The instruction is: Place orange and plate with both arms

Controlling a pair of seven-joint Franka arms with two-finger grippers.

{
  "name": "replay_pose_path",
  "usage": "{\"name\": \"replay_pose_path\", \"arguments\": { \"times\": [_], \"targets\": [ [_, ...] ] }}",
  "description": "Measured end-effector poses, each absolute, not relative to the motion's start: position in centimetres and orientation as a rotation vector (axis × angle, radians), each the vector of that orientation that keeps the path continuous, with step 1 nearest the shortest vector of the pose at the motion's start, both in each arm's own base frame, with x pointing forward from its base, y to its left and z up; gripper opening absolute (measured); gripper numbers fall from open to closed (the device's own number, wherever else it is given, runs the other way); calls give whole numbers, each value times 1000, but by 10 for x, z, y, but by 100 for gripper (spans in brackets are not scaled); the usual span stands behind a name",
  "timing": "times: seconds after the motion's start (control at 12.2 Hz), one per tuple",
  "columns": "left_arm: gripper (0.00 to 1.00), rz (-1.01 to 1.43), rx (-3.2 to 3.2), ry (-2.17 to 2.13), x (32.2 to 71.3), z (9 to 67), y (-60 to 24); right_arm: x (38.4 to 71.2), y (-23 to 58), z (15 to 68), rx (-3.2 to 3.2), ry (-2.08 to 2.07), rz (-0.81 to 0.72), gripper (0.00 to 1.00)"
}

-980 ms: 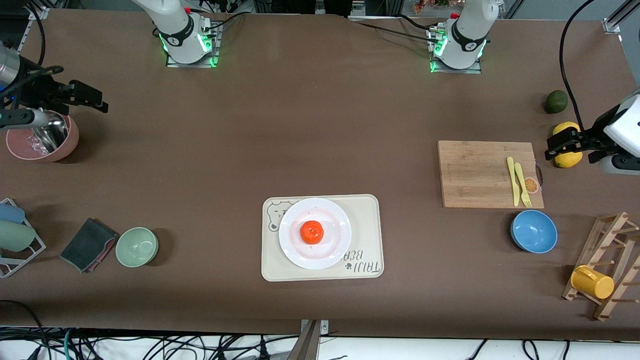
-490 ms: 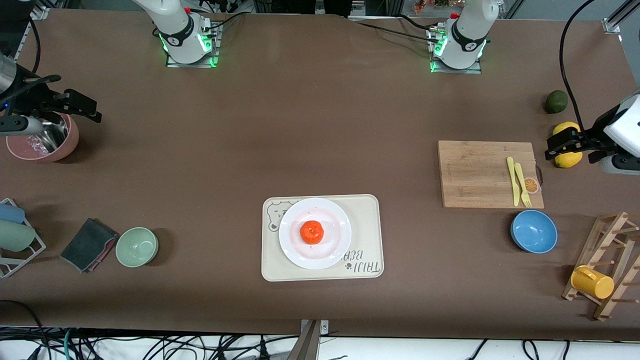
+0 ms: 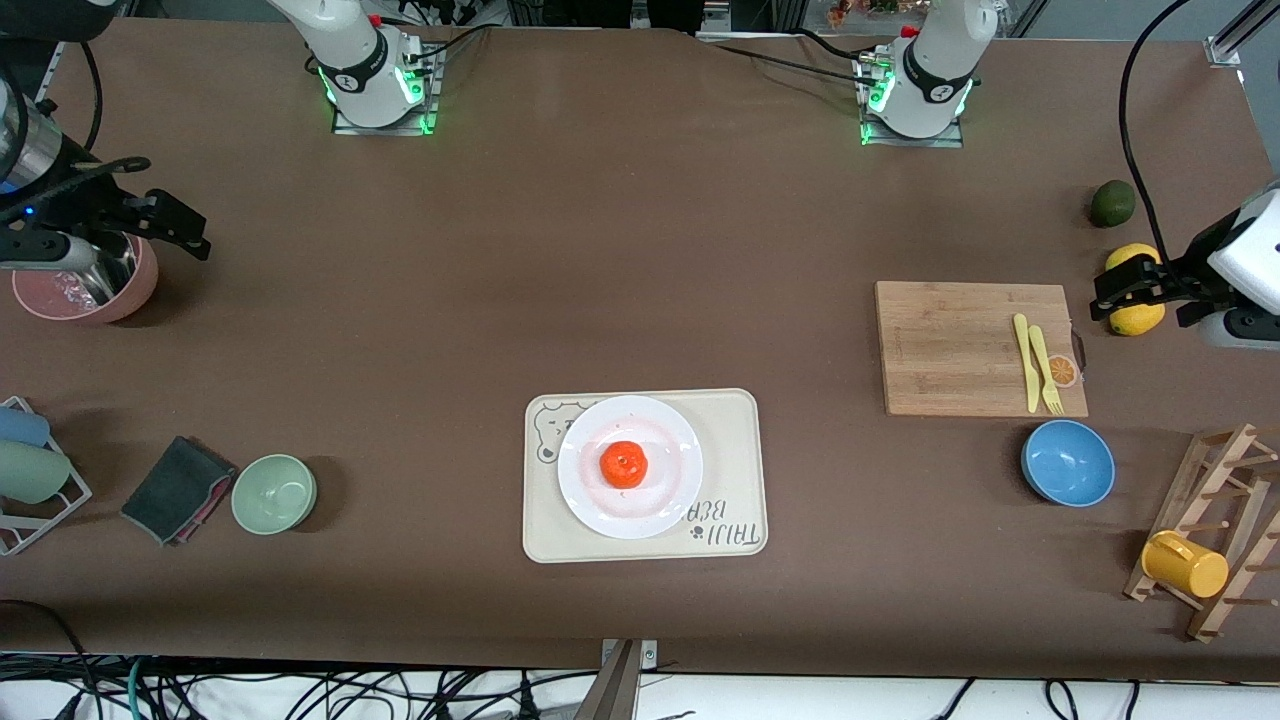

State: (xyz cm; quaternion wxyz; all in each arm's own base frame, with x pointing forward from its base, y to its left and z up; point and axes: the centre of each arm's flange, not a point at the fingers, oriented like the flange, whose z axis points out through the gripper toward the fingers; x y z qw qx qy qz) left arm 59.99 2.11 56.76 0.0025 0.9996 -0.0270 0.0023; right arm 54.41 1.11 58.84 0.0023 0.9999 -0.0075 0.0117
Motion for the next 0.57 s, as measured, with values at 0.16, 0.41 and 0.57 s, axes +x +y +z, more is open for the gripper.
{"name": "replay_pose_path", "arguments": {
  "times": [0.16, 0.41, 0.57],
  "targets": [
    [100, 7, 3135, -85, 600, 568, 21, 540, 6, 601, 3137, -38, 28, 100],
    [100, 7, 3135, -85, 600, 568, 21, 535, -1, 614, 3136, -59, 1, 100],
    [100, 7, 3135, -85, 600, 568, 21, 529, -5, 629, 3136, -70, -31, 100]
  ]
}}
